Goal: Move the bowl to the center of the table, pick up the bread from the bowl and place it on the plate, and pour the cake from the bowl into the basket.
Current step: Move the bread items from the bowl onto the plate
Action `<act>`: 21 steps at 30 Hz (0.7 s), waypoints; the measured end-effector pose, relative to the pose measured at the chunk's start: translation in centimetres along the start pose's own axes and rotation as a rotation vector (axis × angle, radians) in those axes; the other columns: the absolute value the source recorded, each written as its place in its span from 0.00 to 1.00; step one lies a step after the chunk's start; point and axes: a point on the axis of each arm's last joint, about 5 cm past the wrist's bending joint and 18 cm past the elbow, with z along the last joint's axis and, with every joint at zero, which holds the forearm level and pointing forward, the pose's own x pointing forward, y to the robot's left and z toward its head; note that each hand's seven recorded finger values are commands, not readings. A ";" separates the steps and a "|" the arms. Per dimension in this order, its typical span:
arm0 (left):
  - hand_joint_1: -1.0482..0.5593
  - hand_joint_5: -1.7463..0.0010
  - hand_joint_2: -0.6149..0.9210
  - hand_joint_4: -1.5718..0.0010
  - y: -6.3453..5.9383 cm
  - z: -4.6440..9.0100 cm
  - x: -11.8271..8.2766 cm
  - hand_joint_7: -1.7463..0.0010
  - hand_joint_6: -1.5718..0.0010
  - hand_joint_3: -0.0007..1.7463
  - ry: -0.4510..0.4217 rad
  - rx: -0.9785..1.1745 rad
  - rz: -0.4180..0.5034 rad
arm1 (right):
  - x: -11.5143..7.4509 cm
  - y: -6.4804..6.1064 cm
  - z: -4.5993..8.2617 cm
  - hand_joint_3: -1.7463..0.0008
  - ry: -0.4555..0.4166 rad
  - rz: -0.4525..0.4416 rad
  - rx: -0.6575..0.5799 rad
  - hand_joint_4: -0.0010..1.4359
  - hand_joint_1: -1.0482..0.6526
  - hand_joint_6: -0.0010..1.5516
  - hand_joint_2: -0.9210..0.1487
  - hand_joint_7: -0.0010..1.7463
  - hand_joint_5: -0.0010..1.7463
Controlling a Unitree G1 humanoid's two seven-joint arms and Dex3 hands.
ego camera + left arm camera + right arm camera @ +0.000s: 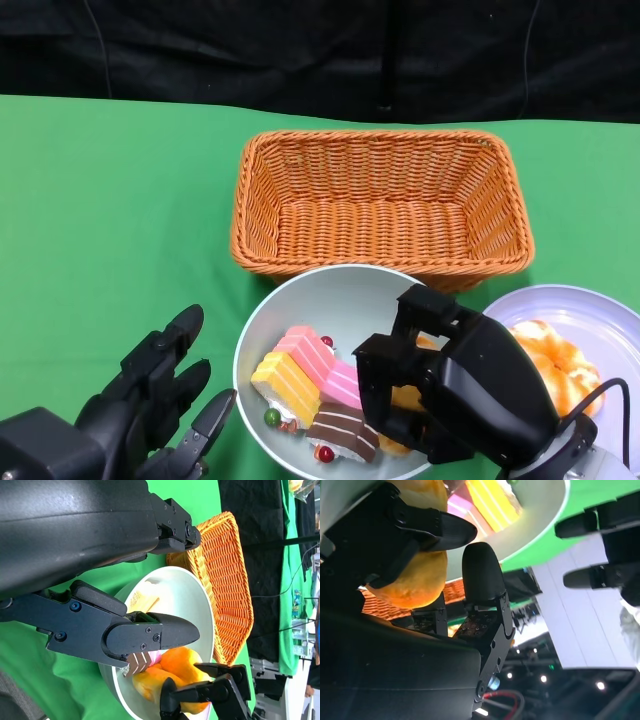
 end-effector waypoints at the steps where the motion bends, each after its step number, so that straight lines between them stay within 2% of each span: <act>1: 0.26 0.82 1.00 0.92 0.0 0.0 0.0 1.00 0.87 0.26 0.000 0.000 -0.001 | 0.1 -0.1 0.0 0.19 -0.002 -0.010 0.000 0.70 0.56 0.49 0.65 1.00 1.00; 6: 0.25 0.82 1.00 0.93 -0.1 0.0 0.0 1.00 0.87 0.26 0.001 -0.001 -0.005 | 0.4 -0.6 -0.1 0.14 -0.007 -0.047 -0.008 0.70 0.55 0.50 0.68 1.00 1.00; 10: 0.25 0.81 1.00 0.93 -0.1 0.0 0.0 1.00 0.87 0.25 0.001 -0.002 -0.005 | 0.7 -1.1 0.1 0.08 -0.024 -0.087 -0.017 0.72 0.56 0.53 0.75 1.00 1.00; 21: 0.25 0.80 1.00 0.94 -0.1 -0.1 0.0 1.00 0.87 0.25 0.003 -0.010 -0.007 | 1.4 -2.3 0.3 0.06 -0.050 -0.176 -0.014 0.74 0.55 0.53 0.75 1.00 1.00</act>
